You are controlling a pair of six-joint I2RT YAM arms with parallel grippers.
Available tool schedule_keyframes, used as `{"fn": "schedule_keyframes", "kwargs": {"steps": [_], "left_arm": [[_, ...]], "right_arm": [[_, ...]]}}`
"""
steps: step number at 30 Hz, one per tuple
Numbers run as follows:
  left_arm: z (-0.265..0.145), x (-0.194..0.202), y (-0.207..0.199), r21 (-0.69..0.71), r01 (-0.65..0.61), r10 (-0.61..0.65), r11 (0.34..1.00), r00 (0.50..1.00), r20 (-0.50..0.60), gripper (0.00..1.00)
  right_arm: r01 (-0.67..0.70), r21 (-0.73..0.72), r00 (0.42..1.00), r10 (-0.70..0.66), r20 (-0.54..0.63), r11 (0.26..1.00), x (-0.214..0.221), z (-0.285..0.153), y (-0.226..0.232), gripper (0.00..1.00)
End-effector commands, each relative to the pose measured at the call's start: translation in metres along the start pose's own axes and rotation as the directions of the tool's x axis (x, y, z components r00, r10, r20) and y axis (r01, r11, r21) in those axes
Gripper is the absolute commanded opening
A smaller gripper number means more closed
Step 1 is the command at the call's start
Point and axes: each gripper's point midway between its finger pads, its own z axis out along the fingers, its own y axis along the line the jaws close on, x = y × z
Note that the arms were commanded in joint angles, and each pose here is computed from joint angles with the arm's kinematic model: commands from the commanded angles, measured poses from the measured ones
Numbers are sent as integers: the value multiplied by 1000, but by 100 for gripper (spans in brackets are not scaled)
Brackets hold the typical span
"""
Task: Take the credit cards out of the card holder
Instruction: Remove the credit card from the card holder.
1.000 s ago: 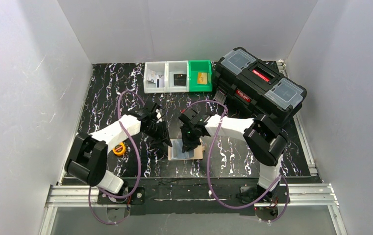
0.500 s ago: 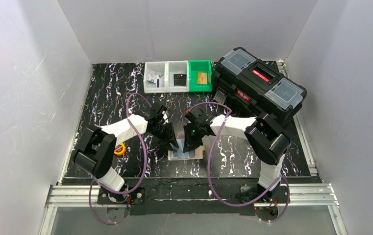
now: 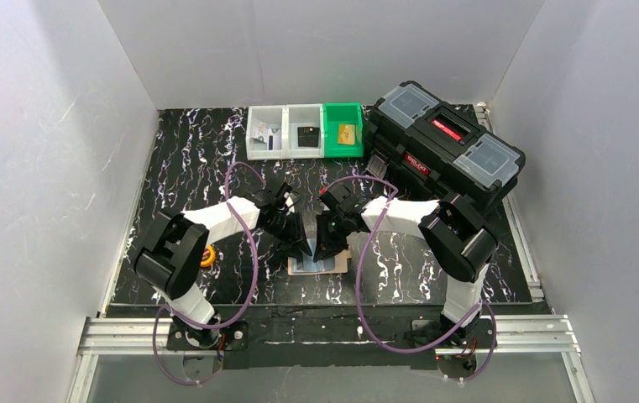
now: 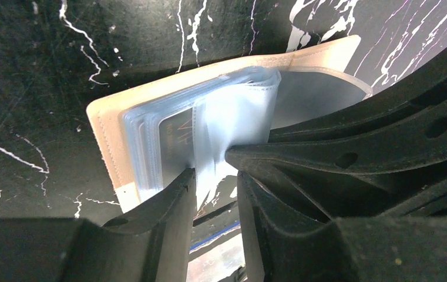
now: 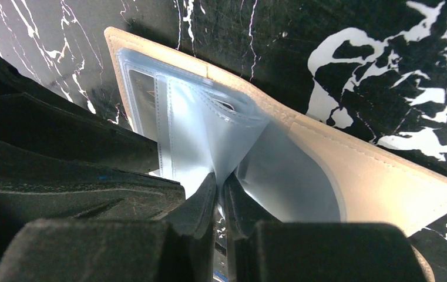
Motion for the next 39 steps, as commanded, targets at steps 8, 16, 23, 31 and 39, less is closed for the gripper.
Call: {"fn": "schedule_keyframes", "kwargs": {"steps": [8,16,23,31,39], "left_arm": [[5,5,2,2,38,-38,999,999,3,18],[5,4,1,5,35,-35,999,999,4,5],[2,3,-4,21,19,-19,1000,1000,7,1],[-10,3,-23,73,-42,40,996,999,27,18],[-12,8,-42,98,-90,87,991,996,25,31]], "right_arm": [[42,37,999,-42,6,998,1,-11,2,20],[63,25,998,-63,29,998,-8,-25,16,26],[80,49,995,-83,63,996,-15,-41,22,42],[77,126,990,-91,109,989,-20,-67,19,54],[66,194,980,-101,174,979,-23,-97,14,62]]}}
